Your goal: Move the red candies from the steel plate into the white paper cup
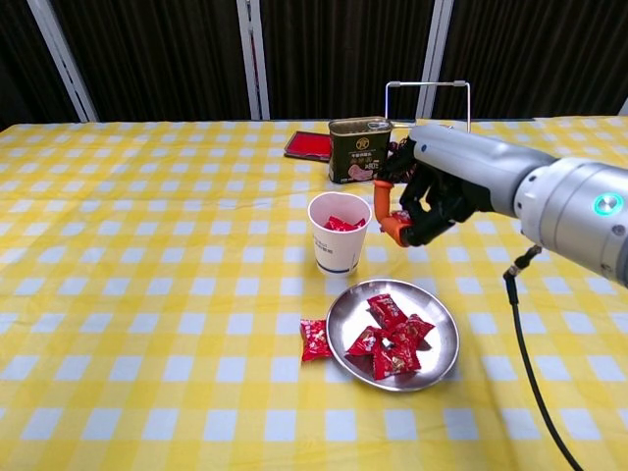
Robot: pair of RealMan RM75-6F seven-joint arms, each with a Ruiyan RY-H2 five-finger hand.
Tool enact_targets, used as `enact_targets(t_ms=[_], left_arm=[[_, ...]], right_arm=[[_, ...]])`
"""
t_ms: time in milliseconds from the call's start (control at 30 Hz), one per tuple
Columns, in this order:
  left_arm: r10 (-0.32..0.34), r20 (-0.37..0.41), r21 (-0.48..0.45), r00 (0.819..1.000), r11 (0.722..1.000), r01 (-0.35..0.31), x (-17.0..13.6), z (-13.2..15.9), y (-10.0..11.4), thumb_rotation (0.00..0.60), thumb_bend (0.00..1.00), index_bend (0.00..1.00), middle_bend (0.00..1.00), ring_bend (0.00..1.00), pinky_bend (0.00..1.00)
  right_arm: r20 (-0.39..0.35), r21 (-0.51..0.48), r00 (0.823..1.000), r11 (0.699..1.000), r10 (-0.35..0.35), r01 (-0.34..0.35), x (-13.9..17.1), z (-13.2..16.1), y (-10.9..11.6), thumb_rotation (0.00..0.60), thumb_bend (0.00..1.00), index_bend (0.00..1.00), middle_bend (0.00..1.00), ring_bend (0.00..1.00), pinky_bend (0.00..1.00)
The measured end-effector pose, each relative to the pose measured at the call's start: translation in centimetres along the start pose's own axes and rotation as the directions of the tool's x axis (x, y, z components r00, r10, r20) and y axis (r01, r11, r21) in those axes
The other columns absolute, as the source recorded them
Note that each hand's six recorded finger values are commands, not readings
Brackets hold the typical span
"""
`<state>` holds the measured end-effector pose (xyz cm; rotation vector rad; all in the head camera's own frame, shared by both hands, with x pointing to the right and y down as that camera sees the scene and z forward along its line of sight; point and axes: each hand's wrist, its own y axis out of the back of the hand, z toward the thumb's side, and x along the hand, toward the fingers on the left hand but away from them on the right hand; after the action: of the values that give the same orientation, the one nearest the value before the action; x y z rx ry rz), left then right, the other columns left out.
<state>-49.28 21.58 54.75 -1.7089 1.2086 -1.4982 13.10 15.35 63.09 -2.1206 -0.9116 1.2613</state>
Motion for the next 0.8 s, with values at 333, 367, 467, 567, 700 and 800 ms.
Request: enact_targets(t_ms=[333, 367, 467, 567, 700, 800], left_arm=[[-0.012, -0.008, -0.004, 1.000, 1.000, 0.012, 0.1, -0.1, -0.1, 0.600, 0.04, 0.00, 0.00, 0.00, 0.00], [-0.014, -0.008, -0.005, 1.000, 1.000, 0.014, 0.1, -0.1, -0.1, 0.600, 0.04, 0.00, 0.00, 0.00, 0.00], [-0.017, -0.011, -0.007, 1.000, 1.000, 0.017, 0.2, -0.2, -0.1, 0.600, 0.04, 0.00, 0.00, 0.00, 0.00], [-0.020, -0.011, -0.010, 1.000, 1.000, 0.020, 0.2, -0.1, -0.1, 0.600, 0.04, 0.00, 0.00, 0.00, 0.00], [-0.023, -0.012, -0.012, 1.000, 1.000, 0.023, 0.2, -0.2, -0.1, 0.600, 0.04, 0.00, 0.00, 0.00, 0.00], [-0.024, -0.013, -0.015, 1.000, 1.000, 0.024, 0.2, -0.2, -0.1, 0.600, 0.04, 0.00, 0.00, 0.00, 0.00]], right_arm=[[0.010, 0.017, 1.000, 1.000, 0.019, -0.019, -3.6, 1.3, 0.4, 0.600, 0.52, 0.56, 0.82, 0.96, 1.00], [0.014, 0.018, 1.000, 1.000, 0.023, -0.024, -4.0, 1.3, 0.2, 0.600, 0.52, 0.56, 0.82, 0.96, 1.00], [0.019, 0.022, 0.999, 0.999, 0.031, -0.032, -4.8, 1.4, -0.3, 0.600, 0.52, 0.56, 0.82, 0.96, 1.00], [0.023, 0.028, 0.999, 0.999, 0.038, -0.038, -5.5, 1.5, -0.7, 0.600, 0.52, 0.55, 0.82, 0.96, 1.00], [0.018, 0.036, 0.999, 0.998, 0.043, -0.043, -6.2, 2.0, -1.4, 0.600, 0.52, 0.44, 0.82, 0.96, 1.00], [0.006, 0.048, 0.999, 0.998, 0.040, -0.041, -6.4, 2.5, -1.7, 0.600, 0.47, 0.37, 0.82, 0.96, 1.00]])
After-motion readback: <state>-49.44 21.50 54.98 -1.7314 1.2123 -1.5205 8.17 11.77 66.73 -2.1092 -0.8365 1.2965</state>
